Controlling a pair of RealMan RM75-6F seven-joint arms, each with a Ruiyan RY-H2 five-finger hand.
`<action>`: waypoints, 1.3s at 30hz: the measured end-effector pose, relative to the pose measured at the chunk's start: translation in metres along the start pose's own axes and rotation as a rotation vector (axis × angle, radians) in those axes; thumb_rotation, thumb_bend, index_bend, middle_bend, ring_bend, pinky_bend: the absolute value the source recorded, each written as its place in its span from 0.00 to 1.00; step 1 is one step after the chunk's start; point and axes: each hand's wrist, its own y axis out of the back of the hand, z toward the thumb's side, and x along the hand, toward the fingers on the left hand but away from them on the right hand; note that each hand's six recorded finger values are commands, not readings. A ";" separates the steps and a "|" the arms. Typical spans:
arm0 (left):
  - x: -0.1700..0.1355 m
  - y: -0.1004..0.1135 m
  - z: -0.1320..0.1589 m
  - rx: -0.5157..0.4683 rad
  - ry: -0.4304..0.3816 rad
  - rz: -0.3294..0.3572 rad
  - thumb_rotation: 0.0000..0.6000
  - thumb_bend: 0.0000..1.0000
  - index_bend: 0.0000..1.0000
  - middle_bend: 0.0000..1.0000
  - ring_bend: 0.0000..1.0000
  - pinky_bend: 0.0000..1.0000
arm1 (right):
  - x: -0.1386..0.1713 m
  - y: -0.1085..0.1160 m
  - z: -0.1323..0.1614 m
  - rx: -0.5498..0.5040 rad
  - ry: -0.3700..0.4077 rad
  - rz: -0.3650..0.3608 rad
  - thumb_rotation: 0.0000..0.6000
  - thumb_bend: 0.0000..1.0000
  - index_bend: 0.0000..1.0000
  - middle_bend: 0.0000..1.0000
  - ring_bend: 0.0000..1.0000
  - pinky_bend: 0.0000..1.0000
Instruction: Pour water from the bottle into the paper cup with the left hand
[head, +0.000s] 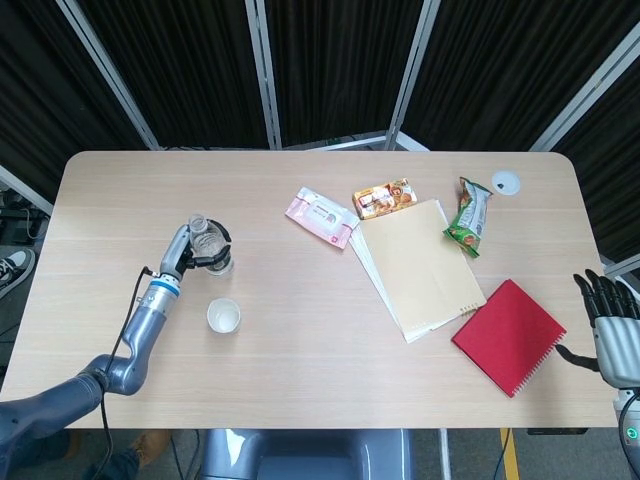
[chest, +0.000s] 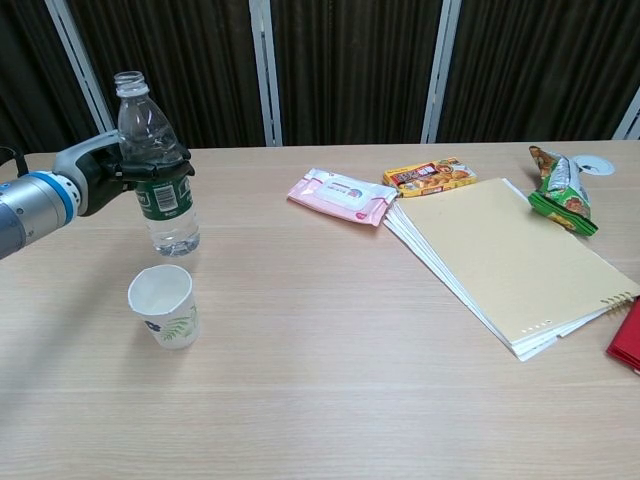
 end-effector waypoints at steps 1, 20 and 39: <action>0.001 -0.001 -0.001 0.001 -0.003 0.006 1.00 0.76 0.68 0.56 0.42 0.41 | 0.000 0.000 0.000 0.001 -0.001 0.000 1.00 0.00 0.00 0.00 0.00 0.00; 0.000 -0.001 -0.031 -0.004 0.022 0.054 1.00 0.62 0.63 0.52 0.39 0.40 | 0.000 -0.004 0.000 0.010 0.000 0.011 1.00 0.00 0.00 0.00 0.00 0.00; -0.014 -0.004 -0.041 0.017 -0.050 0.068 0.74 0.07 0.24 0.15 0.12 0.16 | 0.001 -0.004 0.000 0.012 -0.003 0.011 1.00 0.00 0.00 0.00 0.00 0.00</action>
